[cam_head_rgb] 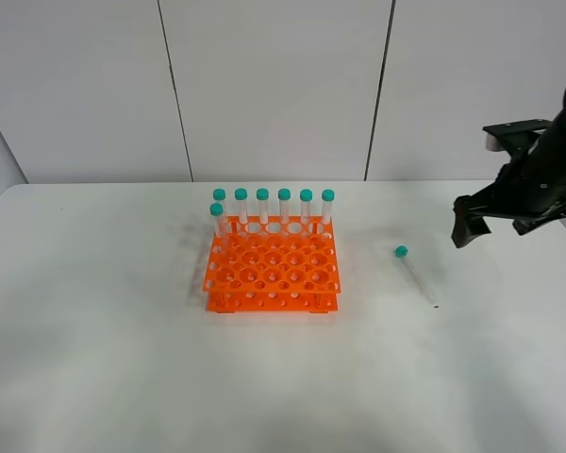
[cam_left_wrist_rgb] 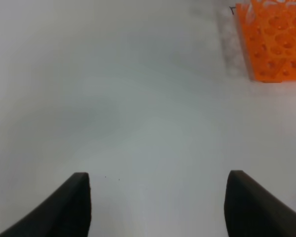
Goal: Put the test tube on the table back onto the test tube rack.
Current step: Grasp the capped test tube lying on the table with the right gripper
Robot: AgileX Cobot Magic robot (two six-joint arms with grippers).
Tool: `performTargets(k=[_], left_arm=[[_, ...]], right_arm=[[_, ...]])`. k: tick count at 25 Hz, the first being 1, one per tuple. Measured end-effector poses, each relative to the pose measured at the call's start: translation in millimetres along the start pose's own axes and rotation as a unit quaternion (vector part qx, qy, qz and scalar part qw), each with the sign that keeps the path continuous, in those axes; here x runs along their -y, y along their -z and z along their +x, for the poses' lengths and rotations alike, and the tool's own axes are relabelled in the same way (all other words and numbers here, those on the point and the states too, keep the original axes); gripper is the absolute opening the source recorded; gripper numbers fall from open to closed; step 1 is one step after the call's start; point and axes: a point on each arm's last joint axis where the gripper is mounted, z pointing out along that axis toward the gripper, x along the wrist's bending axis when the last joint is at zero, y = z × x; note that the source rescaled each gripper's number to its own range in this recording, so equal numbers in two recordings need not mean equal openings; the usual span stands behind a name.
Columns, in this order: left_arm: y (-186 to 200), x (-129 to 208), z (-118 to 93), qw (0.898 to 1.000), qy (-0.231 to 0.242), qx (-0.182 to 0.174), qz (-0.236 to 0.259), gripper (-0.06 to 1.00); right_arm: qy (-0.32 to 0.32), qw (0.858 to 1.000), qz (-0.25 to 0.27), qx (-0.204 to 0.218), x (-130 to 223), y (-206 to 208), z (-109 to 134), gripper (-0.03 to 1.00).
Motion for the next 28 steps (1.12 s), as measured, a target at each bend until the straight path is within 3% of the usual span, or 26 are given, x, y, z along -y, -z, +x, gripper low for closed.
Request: performTargets(k=[6, 17, 28], left_arm=[[0, 0, 0, 1.0, 0.0, 0.0, 0.0, 0.93], [0, 0, 0, 1.0, 0.0, 0.0, 0.0, 0.93], [0, 0, 0, 1.0, 0.0, 0.0, 0.0, 0.93]], right_arm=[[0.015, 0.999, 0.012, -0.032, -9, -38, 28, 1.0], [-0.008, 0.998, 0.029, -0.053, -33, -84, 29, 1.0], [-0.027, 0.997, 0.06, -0.05, -28, -122, 27, 1.0]])
